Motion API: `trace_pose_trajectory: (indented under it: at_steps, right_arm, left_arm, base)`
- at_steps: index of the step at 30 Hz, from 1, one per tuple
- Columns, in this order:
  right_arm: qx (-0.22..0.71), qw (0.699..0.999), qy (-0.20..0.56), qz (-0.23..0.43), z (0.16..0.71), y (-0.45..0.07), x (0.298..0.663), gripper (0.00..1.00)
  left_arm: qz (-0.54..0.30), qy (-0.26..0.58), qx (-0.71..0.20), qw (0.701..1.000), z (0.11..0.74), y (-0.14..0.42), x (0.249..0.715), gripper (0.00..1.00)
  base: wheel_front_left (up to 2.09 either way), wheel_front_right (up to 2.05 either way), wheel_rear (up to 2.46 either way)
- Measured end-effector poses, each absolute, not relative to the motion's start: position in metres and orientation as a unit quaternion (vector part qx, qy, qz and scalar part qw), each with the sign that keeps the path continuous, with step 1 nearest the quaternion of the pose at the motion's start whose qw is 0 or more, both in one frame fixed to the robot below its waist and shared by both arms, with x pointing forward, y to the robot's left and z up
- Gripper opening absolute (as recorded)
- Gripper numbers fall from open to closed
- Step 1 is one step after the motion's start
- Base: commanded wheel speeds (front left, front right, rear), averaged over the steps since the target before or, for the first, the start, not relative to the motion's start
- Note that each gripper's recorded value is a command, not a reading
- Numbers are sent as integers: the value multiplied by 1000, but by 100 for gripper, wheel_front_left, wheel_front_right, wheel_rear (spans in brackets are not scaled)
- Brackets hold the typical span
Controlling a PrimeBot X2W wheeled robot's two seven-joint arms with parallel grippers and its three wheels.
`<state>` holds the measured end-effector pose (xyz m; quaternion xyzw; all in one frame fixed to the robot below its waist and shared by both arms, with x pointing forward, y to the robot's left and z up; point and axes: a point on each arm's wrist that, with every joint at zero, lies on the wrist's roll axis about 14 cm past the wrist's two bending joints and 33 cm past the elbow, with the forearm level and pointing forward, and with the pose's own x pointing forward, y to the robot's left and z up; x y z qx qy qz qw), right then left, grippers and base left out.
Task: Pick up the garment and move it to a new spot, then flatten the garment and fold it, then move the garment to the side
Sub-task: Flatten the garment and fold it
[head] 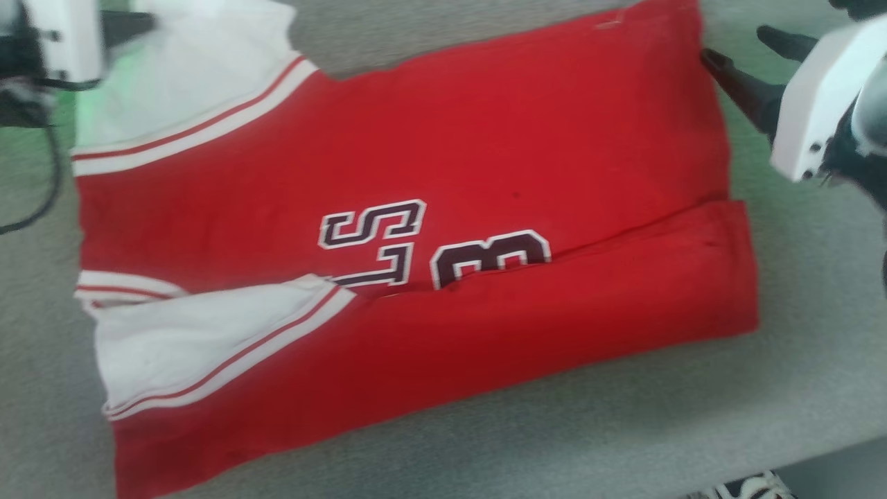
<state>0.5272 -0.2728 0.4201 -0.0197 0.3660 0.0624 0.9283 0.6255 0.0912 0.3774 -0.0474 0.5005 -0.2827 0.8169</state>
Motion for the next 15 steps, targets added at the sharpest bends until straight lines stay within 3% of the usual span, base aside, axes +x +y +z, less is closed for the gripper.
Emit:
trace_pose_trajectory:
  at_steps: [10,11,12,13,15]
  right_arm:
    - [-31,882,460,98,390,-248,550,100]
    - [-31,881,461,99,389,-248,551,73]
    - [-30,882,459,99,389,-247,553,29]
    - [-29,885,454,99,389,-246,555,6]
    - [-26,891,442,101,394,-245,557,0]
  left_arm:
    - [-305,483,-60,818,381,88,611,0]
    - [-306,482,-64,819,381,88,609,0]
    - [-306,479,-64,820,381,88,609,0]
    - [-308,475,-64,822,383,88,607,0]
    - [-311,465,-70,826,387,86,604,0]
  base:
    - [0,0,0]
    - [0,0,0]
    - [0,0,0]
    - [0,0,0]
    - [0,0,0]
